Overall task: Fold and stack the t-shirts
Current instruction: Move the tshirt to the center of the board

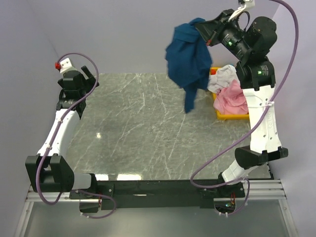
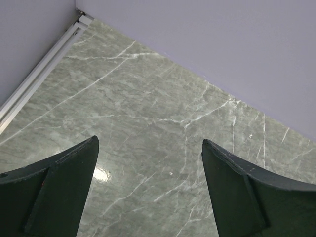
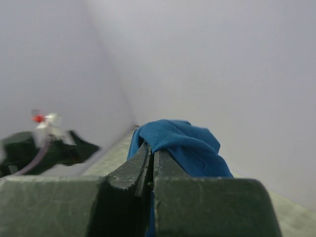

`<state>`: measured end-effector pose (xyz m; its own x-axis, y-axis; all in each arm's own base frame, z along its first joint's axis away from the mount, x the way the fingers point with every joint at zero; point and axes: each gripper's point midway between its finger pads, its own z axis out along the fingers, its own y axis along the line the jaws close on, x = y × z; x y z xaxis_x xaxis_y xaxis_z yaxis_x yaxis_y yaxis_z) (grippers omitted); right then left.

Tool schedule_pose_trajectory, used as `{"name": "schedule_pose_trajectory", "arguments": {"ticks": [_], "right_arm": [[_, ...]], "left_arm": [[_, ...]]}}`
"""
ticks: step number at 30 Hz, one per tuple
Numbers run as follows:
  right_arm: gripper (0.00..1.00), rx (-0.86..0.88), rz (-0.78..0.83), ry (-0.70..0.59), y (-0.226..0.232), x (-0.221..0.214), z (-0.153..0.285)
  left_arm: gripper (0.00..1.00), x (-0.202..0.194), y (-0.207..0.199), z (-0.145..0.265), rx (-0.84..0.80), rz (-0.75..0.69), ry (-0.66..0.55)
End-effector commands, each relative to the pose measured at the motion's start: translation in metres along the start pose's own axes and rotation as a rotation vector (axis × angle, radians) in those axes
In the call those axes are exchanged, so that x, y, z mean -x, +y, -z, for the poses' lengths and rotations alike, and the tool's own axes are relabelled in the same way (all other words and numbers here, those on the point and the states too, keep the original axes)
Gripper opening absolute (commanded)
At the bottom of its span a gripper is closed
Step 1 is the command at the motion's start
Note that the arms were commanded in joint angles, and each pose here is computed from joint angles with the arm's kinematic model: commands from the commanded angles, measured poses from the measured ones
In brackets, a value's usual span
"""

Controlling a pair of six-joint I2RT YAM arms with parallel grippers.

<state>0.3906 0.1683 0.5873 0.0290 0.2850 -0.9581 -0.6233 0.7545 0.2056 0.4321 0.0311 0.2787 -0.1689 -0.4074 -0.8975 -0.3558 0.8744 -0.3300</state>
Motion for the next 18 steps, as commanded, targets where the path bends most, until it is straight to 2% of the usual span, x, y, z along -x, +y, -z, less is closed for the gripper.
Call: {"name": "schedule_pose_trajectory", "arguments": {"ticks": [1,2,5,7,8,9,10,11,13,14,15,18], "right_arm": [[0.00,0.203,-0.068,-0.105,0.055,0.032,-0.005],[0.00,0.255,-0.081,-0.118,0.065,0.035,-0.005],[0.00,0.284,-0.188,-0.054,0.062,0.005,-0.018],[0.00,0.198,-0.239,0.036,0.037,-0.042,-0.028],[0.10,0.127,-0.261,0.092,0.018,-0.068,-0.029],[0.25,-0.040,-0.301,0.161,-0.021,-0.115,-0.032],[0.44,-0.133,-0.330,0.207,-0.041,-0.140,-0.027],[0.71,-0.271,-0.382,0.321,-0.076,-0.197,-0.012],[0.83,-0.407,-0.384,0.415,-0.110,-0.246,0.008],[0.86,-0.453,-0.377,0.480,-0.118,-0.271,0.020],[0.86,-0.490,-0.365,0.550,-0.124,-0.299,0.034],[0.88,-0.515,-0.303,0.644,-0.126,-0.330,0.052]], "left_arm": [[0.91,0.027,-0.003,0.016,-0.014,-0.014,-0.077],[0.92,0.030,-0.004,0.019,-0.018,-0.010,-0.085],[0.91,0.030,-0.002,0.022,-0.017,-0.011,-0.090],[0.91,0.025,0.001,0.022,-0.011,-0.015,-0.078],[0.91,0.020,0.002,0.021,-0.007,-0.017,-0.068],[0.90,0.018,0.004,0.021,0.000,-0.017,-0.059],[0.90,0.011,0.006,0.021,0.007,-0.021,-0.041],[0.89,0.005,0.008,0.019,0.014,-0.023,-0.025],[0.89,-0.010,0.004,0.020,0.005,-0.033,0.014],[0.89,-0.018,0.003,0.019,0.004,-0.040,0.034],[0.89,-0.028,-0.002,0.020,-0.007,-0.049,0.059],[0.88,-0.058,-0.013,0.018,-0.041,-0.053,0.140]]}}
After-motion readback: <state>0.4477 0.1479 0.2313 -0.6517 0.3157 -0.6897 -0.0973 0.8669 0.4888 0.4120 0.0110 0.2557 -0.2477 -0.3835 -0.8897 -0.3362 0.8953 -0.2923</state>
